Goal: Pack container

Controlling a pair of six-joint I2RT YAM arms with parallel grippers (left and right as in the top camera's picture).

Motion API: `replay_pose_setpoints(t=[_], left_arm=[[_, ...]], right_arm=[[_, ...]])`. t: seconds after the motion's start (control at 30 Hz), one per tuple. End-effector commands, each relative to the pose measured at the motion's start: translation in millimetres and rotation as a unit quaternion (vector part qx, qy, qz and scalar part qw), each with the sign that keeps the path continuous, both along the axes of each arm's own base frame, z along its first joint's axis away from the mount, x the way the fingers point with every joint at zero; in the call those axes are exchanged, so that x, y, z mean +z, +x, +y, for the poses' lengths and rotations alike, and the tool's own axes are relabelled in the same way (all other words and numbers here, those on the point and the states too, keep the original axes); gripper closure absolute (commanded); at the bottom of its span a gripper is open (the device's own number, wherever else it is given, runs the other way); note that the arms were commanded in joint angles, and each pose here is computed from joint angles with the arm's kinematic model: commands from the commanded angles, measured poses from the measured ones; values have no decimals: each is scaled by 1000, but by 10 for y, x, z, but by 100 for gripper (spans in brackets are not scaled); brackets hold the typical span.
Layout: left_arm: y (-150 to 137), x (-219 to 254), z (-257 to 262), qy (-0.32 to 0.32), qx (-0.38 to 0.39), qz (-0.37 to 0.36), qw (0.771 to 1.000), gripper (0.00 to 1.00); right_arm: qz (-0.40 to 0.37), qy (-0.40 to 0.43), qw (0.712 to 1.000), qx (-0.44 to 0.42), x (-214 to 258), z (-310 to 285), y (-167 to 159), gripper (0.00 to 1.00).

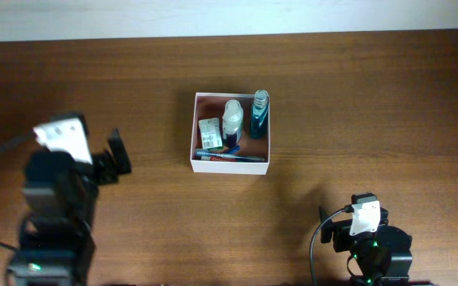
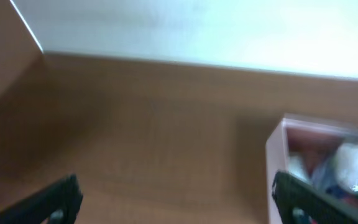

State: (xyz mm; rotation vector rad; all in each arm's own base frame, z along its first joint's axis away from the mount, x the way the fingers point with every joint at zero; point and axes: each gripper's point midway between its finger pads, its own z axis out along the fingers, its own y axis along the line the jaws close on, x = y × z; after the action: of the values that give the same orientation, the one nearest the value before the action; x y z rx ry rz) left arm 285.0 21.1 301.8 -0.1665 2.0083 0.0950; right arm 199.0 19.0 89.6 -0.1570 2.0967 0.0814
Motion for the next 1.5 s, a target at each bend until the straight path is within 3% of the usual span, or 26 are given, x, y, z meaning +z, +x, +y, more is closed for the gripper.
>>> replay_pose_setpoints(t=[0.0,0.33,0.53,0.9,1.47], left_arm=[[-237,-613,-1,10,-8,8,1000,0],[-568,-1683,30,9,-3,7,1000,0],[-633,-2006,106,9,14,7,1000,0],[-621,-1730,113,10,17,-65,998,0],[-622,-1731,113,10,17,-65,998,0]], right_arm=[[-2,6,1000,-4,-5,-6,4,1],[-1,6,1000,-4,-5,-6,3,1],[-2,6,1000,-5,-5,-7,4,1],[-2,6,1000,-5,-5,-7,4,1],[-1,6,1000,-5,-5,-7,3,1]])
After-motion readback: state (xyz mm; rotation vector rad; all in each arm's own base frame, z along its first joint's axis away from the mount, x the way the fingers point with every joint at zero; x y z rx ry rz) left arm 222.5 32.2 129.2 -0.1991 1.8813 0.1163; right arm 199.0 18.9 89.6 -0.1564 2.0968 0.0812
